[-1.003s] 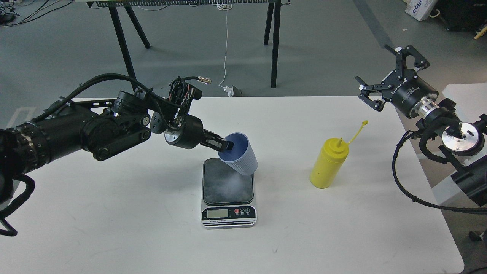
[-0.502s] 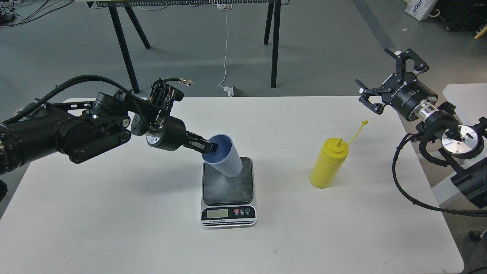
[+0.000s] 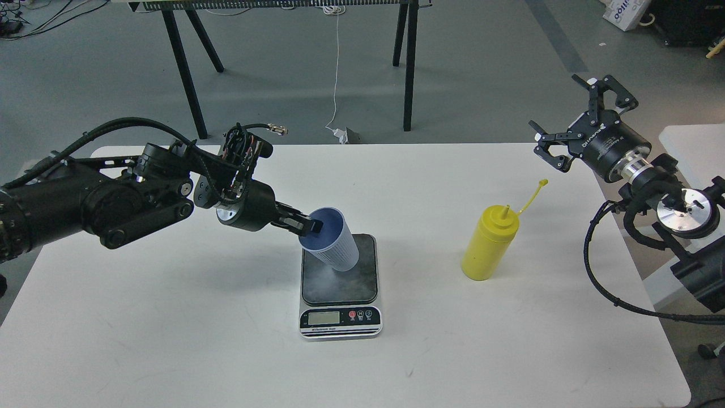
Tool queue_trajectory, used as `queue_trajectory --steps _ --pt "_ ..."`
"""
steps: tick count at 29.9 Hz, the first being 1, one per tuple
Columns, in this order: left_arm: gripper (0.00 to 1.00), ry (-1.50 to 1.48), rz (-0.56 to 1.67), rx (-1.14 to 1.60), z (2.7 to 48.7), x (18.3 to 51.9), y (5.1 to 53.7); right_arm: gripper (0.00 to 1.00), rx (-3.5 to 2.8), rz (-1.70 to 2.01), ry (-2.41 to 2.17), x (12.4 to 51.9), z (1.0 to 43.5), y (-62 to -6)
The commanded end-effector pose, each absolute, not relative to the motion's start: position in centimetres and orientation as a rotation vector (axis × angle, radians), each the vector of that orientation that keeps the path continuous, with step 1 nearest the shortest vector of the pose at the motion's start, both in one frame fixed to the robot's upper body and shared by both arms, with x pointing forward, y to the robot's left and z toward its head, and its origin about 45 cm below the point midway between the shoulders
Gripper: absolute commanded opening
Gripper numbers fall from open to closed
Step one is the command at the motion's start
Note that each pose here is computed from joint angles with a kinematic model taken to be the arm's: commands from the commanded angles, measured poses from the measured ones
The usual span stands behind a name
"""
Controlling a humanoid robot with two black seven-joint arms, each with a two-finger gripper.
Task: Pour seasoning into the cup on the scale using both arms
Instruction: 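Lift the blue cup with the left gripper and set it on the scale, then open the left gripper and withdraw it from the cup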
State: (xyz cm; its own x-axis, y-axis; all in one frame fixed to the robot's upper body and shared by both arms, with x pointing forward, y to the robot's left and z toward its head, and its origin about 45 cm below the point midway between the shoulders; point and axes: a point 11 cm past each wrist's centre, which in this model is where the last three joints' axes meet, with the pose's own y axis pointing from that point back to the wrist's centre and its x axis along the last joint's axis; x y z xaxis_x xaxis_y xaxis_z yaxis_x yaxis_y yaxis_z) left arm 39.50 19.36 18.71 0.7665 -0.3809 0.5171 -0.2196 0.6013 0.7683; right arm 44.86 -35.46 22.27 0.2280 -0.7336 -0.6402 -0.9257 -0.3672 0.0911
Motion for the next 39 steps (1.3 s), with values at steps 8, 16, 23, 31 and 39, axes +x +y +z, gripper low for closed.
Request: queue_trajectory --steps 8,16,23,31,39 --pt "0.15 -0.714 -0.104 0.934 18.7 39.4 19.4 0.99 -2.196 0.883 1.554 44.7 22.0 -35.7" --pt "0.27 -0.712 -0.098 0.935 18.8 39.5 19.7 0.99 -2.194 0.885 1.561 44.6 21.9 -35.9" --pt "0.50 -0.708 -0.075 0.935 19.3 39.8 20.3 0.99 -2.192 0.884 1.564 44.5 21.9 -36.0" --pt "0.85 -0.714 0.003 0.893 21.5 40.9 20.7 0.99 -2.197 0.896 1.563 44.4 21.7 -35.9" --pt "0.99 -0.724 0.232 0.718 29.0 44.0 21.1 0.99 -2.325 1.072 1.491 44.2 21.1 -33.9"
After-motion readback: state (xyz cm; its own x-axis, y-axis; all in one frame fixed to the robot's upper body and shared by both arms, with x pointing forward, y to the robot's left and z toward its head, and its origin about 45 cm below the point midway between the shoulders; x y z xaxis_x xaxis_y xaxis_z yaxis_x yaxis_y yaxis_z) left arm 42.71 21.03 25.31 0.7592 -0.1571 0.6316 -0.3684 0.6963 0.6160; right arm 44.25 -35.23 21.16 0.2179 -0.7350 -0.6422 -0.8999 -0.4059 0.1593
